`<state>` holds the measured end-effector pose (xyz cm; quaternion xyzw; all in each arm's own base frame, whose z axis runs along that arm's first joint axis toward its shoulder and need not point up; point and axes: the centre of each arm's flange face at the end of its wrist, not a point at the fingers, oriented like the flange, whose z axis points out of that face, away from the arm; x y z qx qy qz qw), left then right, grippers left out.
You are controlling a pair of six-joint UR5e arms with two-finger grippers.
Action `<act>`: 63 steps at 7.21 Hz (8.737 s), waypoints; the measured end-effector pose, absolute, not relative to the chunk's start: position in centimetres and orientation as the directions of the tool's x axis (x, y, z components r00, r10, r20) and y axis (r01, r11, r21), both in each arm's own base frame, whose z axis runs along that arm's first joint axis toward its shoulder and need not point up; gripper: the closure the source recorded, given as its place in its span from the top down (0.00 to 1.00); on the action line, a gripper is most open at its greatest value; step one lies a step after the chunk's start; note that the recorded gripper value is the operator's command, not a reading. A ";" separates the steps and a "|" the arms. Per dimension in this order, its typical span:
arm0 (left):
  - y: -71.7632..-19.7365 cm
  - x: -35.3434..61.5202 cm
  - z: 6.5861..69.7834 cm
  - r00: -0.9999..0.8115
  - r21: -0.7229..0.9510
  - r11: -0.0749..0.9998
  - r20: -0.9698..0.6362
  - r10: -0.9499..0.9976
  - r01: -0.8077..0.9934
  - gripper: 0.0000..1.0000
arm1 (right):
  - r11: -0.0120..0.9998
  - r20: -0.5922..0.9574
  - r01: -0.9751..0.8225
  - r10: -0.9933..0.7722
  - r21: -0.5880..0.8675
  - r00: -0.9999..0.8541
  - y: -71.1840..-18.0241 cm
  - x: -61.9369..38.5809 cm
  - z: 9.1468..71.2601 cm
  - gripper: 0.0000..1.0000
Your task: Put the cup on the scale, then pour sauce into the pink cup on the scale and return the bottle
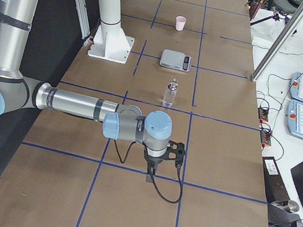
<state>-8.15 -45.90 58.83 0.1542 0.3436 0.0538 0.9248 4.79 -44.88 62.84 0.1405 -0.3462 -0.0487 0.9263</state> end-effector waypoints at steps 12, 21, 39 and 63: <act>-44.2 3.2 51.8 0.489 0.618 0.770 -0.726 0.483 0.157 1.00 | 0.910 0.696 -0.061 -0.268 0.410 0.666 -47.6 3.7 60.5 1.00; -39.5 24.9 46.8 0.539 0.310 0.920 -0.831 0.140 0.240 0.59 | 0.918 0.701 -0.060 -0.256 0.392 0.666 -46.6 3.8 61.5 1.00; -45.1 36.5 32.7 0.563 0.322 0.913 -0.815 0.133 0.250 0.00 | 0.916 0.701 -0.061 -0.259 0.397 0.664 -45.6 3.8 62.1 1.00; -55.8 15.9 34.4 0.782 0.501 0.861 -0.501 0.371 -0.088 1.00 | 0.946 0.858 -0.227 -0.090 0.233 0.506 -44.1 -7.1 44.3 1.00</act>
